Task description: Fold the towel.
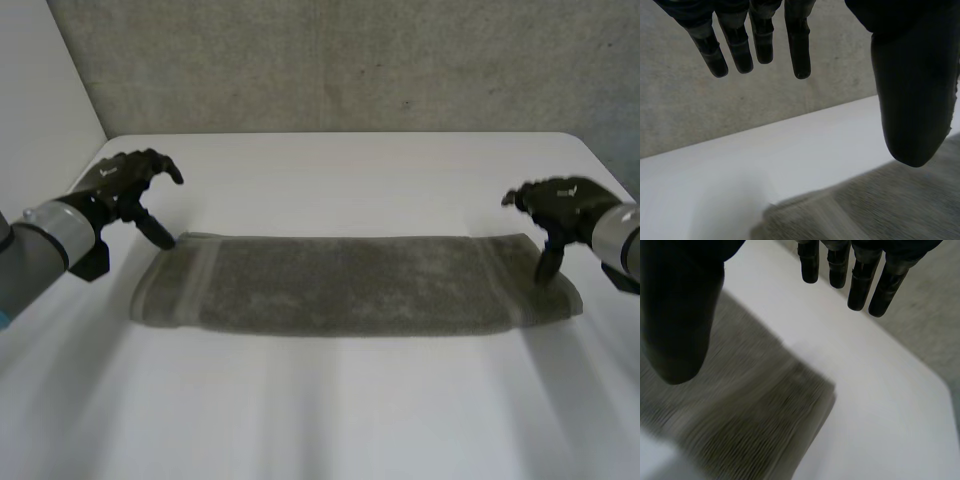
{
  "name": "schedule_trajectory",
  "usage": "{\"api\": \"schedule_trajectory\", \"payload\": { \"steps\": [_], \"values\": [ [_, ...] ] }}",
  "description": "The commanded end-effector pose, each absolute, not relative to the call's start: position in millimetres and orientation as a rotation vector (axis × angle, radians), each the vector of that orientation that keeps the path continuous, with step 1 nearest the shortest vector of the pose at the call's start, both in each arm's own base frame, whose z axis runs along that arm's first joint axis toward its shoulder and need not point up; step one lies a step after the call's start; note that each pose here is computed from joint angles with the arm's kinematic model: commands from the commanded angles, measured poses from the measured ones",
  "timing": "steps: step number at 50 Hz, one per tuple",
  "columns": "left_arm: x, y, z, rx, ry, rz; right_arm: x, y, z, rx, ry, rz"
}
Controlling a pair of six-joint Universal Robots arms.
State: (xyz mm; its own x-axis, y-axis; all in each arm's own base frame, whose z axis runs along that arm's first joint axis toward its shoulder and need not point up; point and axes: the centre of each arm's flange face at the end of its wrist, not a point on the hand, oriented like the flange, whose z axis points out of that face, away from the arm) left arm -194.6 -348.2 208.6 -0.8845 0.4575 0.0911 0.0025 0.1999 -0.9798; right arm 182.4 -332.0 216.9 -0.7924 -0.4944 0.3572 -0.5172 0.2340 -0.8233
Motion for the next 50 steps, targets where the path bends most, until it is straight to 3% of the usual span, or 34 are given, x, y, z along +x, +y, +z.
{"api": "schedule_trajectory", "payload": {
  "steps": [1, 8, 33, 41, 44, 46, 50],
  "values": [
    [-209.0, -311.0, 191.3, -0.482, -2.095, 1.694, 165.2, -318.9, 183.0, 1.071, -2.481, 1.471],
    [-217.7, -287.2, 167.0, -0.511, -2.102, 1.645, 158.8, -324.5, 157.9, 1.042, -2.389, 1.557],
    [-212.4, -293.8, 163.4, -0.503, -2.048, 1.745, 144.1, -340.1, 123.9, 0.994, -2.396, 1.541],
    [-207.6, -295.5, 160.6, -0.49, -2.049, 1.764, 122.6, -354.6, 133.4, 0.936, -2.34, 1.543],
    [-207.0, -295.8, 160.9, -0.488, -2.049, 1.769, 98.2, -365.8, 144.3, 0.873, -2.289, 1.526],
    [-206.2, -296.8, 161.8, -0.484, -2.047, 1.773, 69.5, -379.2, 168.2, 0.799, -2.194, 1.535],
    [-203.0, -299.0, 162.3, -0.474, -2.052, 1.781, 56.7, -390.8, 196.8, 0.767, -2.1, 1.565]
  ]
}}
